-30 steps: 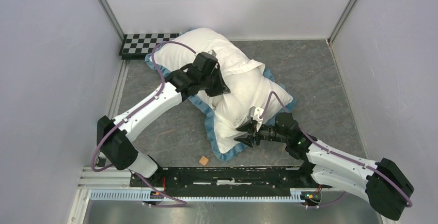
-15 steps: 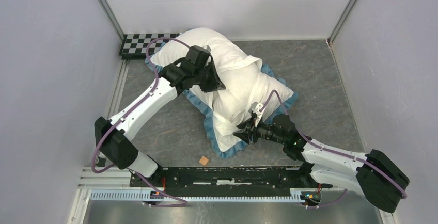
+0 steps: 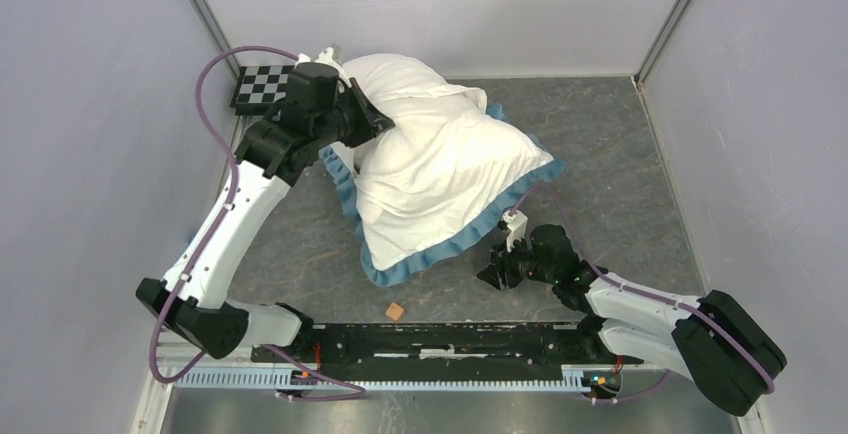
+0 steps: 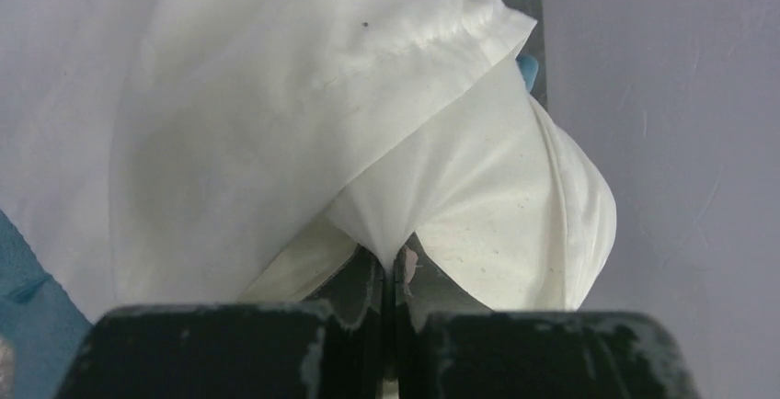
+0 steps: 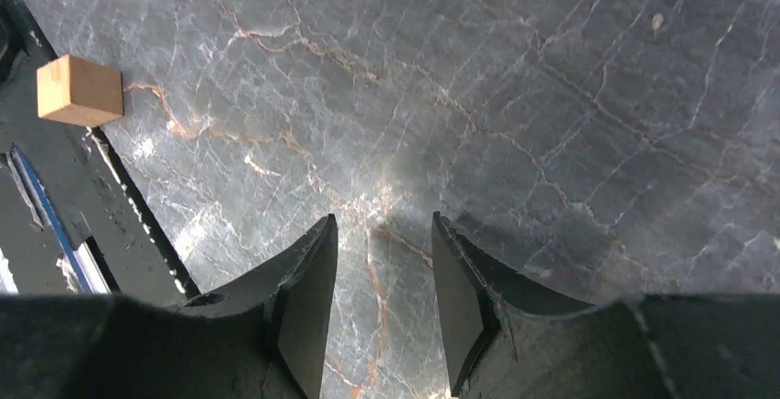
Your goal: Remove the pillowcase from the pillow
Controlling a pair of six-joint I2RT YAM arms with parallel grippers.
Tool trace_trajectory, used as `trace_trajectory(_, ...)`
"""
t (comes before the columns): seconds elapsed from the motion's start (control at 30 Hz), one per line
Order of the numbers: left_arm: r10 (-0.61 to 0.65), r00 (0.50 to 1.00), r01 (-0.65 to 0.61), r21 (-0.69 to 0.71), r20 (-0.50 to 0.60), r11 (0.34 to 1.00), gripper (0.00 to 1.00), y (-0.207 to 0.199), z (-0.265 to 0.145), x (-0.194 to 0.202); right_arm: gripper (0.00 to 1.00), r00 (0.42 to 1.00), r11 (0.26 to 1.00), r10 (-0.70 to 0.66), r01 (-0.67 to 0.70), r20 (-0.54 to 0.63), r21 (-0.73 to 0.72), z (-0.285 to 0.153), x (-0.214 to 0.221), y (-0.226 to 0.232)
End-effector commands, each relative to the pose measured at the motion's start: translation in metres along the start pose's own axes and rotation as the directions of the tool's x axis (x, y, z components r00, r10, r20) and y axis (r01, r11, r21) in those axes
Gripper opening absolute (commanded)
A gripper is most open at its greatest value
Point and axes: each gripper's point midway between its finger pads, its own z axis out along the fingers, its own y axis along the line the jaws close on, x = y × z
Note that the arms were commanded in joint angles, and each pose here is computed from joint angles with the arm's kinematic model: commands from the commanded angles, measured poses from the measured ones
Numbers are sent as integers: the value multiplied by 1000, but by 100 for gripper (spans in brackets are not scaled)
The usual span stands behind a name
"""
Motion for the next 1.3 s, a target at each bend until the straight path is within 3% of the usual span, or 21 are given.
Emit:
trace_trajectory(0.0,28,981,-56,143,189,988,2,-39,-25,-48,49,999,999,-31,31,21,-17,-5,-20,7)
trace_trajectory(0.23,-4,998,-7,194,57,981,2,-27,10,-6,57,946,974,-223,222,235,30,-46,-110,29)
trace_trajectory(0.43,-58,996,71,231,-63,970,2,-18,38,34,68,812,925,-356,376,463,53,-92,-172,62)
trace_trajectory(0.8,-41,983,87,263,-177,961,2,-30,64,94,75,708,788,-422,596,567,-157,-91,-211,124)
trace_trajectory(0.9,-28,978,83,266,-206,960,2,-33,67,107,77,693,731,-463,651,553,-204,-82,-216,133)
trace_trajectory(1.07,-23,978,80,274,-206,958,2,-35,68,108,74,742,700,-511,652,434,-290,-51,-198,133)
trace_trajectory(1.27,5,981,51,279,-195,959,2,-41,69,102,70,792,717,-542,611,281,-337,-27,-149,122)
